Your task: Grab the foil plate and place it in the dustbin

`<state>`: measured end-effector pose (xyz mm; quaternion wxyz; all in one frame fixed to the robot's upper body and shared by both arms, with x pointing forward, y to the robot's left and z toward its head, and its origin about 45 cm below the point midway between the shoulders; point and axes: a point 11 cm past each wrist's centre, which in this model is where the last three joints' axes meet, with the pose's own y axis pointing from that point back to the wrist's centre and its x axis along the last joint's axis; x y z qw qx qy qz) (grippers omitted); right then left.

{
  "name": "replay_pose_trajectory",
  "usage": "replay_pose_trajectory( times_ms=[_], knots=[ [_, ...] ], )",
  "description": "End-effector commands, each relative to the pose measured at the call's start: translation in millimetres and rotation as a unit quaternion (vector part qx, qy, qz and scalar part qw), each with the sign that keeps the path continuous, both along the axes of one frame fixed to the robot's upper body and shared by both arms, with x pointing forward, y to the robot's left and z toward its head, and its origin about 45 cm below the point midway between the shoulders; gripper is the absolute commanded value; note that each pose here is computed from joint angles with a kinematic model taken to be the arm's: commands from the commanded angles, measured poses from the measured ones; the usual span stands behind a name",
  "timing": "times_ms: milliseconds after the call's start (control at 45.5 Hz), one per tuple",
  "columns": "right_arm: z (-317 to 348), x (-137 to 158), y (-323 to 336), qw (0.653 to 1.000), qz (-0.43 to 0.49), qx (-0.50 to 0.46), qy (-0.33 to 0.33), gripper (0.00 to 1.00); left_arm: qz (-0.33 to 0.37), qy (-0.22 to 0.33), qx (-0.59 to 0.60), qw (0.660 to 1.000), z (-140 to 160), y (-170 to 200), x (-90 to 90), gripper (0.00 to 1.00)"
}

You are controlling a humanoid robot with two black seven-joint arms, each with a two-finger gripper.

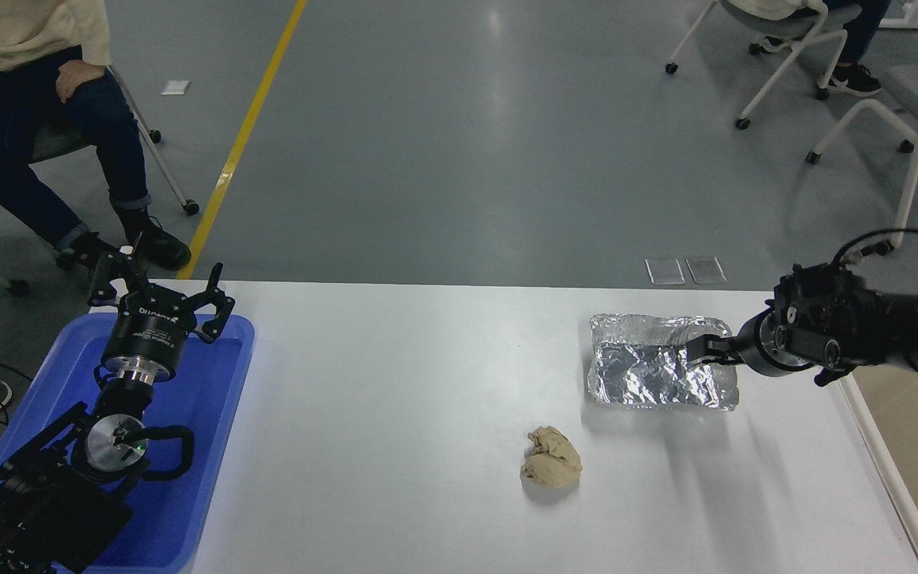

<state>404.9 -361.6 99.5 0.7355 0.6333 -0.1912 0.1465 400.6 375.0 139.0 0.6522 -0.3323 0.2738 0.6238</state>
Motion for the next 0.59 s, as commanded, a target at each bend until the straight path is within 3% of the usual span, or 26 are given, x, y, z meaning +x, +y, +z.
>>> replay_pose_trajectory(
  times_ms=[0,264,374,440,571],
  knots=[
    [-23,-8,-10,0.999,0.007,-0.023,-0.031,0.99,0.000,0.000,0.000,1.000,0,0,0.0,1.00],
    [-31,-10,-11,0.998,0.001,-0.021,-0.054,0.98,0.000,0.000,0.000,1.000,0,0,0.0,1.00],
    [-34,-10,-5,0.998,-0.012,-0.001,-0.066,0.92,0.000,0.000,0.000,1.000,0,0,0.0,1.00],
    [-35,-10,-3,0.997,-0.018,0.007,-0.068,0.83,0.000,-0.001,-0.001,1.000,0,0,0.1,1.00],
    [-37,-13,-1,0.998,-0.021,0.011,-0.063,0.54,0.000,0.000,0.000,1.000,0,0,0.0,1.00]
  ],
)
